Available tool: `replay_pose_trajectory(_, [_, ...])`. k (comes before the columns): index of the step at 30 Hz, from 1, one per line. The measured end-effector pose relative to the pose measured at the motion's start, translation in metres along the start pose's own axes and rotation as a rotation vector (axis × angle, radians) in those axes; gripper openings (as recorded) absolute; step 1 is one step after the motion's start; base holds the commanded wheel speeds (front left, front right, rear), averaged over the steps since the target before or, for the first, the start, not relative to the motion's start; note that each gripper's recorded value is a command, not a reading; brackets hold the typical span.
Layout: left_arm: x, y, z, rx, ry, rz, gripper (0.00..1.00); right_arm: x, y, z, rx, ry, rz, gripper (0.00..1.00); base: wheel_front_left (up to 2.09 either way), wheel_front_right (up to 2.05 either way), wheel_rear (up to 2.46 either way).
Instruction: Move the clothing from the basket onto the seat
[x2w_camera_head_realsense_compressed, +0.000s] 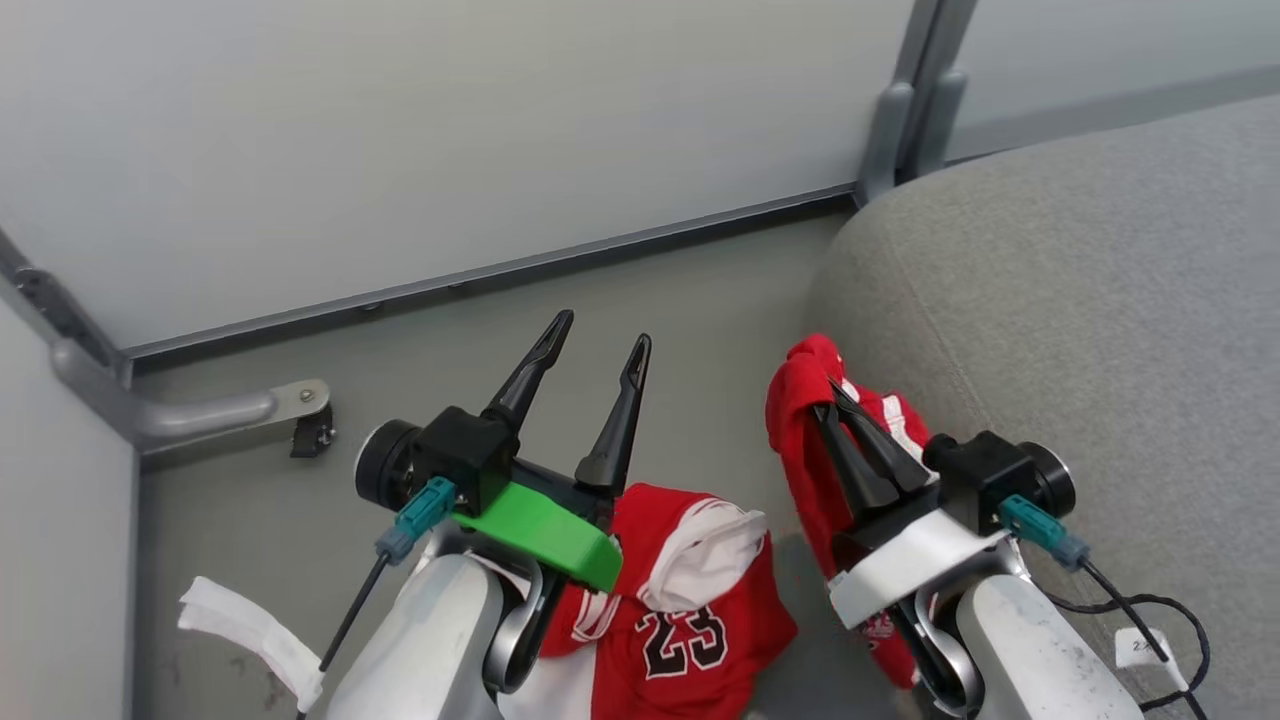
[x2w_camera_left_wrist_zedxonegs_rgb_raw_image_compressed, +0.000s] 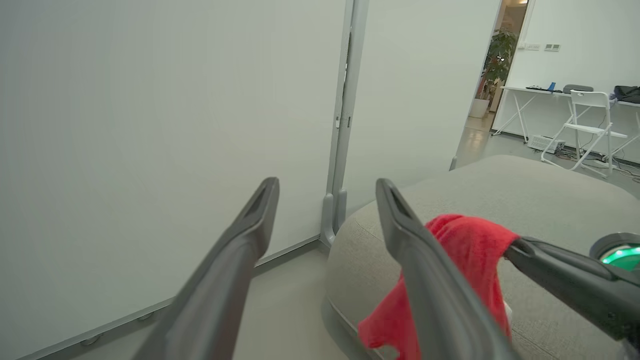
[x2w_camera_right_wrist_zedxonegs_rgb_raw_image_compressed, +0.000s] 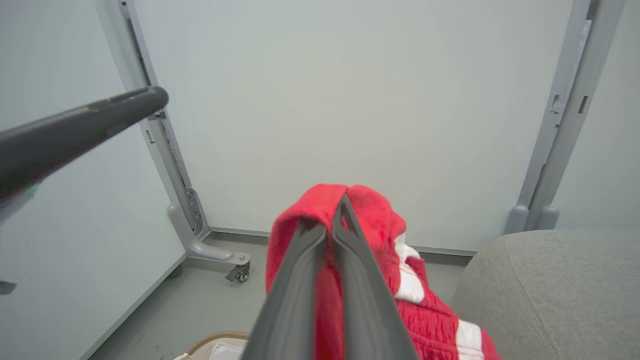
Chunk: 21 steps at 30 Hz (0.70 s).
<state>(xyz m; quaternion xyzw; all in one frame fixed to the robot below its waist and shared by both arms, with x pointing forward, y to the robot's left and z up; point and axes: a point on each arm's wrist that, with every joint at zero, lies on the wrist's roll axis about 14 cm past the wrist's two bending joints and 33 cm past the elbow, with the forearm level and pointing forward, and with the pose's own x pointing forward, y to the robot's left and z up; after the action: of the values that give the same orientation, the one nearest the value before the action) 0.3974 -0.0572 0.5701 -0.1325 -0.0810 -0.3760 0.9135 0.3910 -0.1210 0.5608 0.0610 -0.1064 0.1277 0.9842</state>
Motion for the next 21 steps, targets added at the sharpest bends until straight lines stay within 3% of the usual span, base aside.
replay_pose_trajectory(11, [0.028, -0.051, -0.036, -0.059, 0.065, -0.165, 1.0, -0.063, -0.084, 0.031, -0.085, -0.051, -0.297, 0.0, 0.0, 0.0, 0.0])
replay_pose_trajectory(21, [0.038, -0.079, -0.057, -0.098, 0.105, -0.254, 1.0, -0.096, -0.125, 0.052, -0.195, -0.064, -0.445, 0.0, 0.0, 0.0, 0.0])
